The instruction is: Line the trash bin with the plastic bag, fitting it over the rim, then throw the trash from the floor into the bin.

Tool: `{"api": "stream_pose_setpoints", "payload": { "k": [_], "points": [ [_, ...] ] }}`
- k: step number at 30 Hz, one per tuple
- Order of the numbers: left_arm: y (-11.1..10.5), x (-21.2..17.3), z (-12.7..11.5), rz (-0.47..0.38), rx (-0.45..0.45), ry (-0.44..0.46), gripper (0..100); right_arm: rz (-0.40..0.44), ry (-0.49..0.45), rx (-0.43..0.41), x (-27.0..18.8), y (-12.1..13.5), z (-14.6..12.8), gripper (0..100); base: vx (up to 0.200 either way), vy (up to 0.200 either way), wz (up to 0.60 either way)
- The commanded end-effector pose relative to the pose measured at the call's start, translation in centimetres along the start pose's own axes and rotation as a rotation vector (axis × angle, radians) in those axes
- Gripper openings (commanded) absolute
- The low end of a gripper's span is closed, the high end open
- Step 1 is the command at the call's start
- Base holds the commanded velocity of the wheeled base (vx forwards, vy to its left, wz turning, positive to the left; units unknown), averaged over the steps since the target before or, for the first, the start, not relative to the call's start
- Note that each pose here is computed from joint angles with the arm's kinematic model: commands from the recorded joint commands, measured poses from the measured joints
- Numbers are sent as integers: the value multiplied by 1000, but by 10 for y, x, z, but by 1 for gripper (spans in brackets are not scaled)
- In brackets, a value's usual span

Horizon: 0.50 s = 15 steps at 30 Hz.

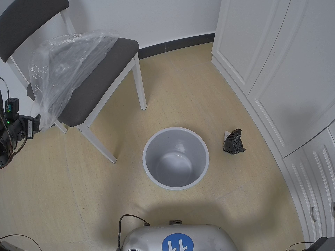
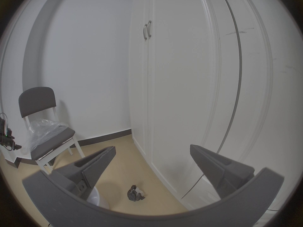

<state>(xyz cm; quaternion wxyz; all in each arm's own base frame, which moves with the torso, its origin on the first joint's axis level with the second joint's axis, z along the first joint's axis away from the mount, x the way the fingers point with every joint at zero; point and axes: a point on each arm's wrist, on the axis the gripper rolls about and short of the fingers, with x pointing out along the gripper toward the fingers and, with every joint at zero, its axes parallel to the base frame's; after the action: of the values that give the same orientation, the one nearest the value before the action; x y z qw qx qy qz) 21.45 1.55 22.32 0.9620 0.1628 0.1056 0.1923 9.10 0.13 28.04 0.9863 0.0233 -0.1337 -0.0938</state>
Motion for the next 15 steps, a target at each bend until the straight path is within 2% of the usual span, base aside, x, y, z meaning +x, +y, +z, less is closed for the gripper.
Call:
{"api": "stream_pose_setpoints", "payload": {
  "k": [1,7,15],
  "points": [
    [-2,-9,-1,-19,2,-14,100,7,-11,2,-4,-1,2,100,0,0,0],
    [-4,-24,-3,-51,9,-33,100,15,-17,4,-6,-1,2,100,0,0,0],
    [-15,-19,-23,-80,58,38,100,33,-57,0,-17,-4,8,100,0,0,0]
  ]
}}
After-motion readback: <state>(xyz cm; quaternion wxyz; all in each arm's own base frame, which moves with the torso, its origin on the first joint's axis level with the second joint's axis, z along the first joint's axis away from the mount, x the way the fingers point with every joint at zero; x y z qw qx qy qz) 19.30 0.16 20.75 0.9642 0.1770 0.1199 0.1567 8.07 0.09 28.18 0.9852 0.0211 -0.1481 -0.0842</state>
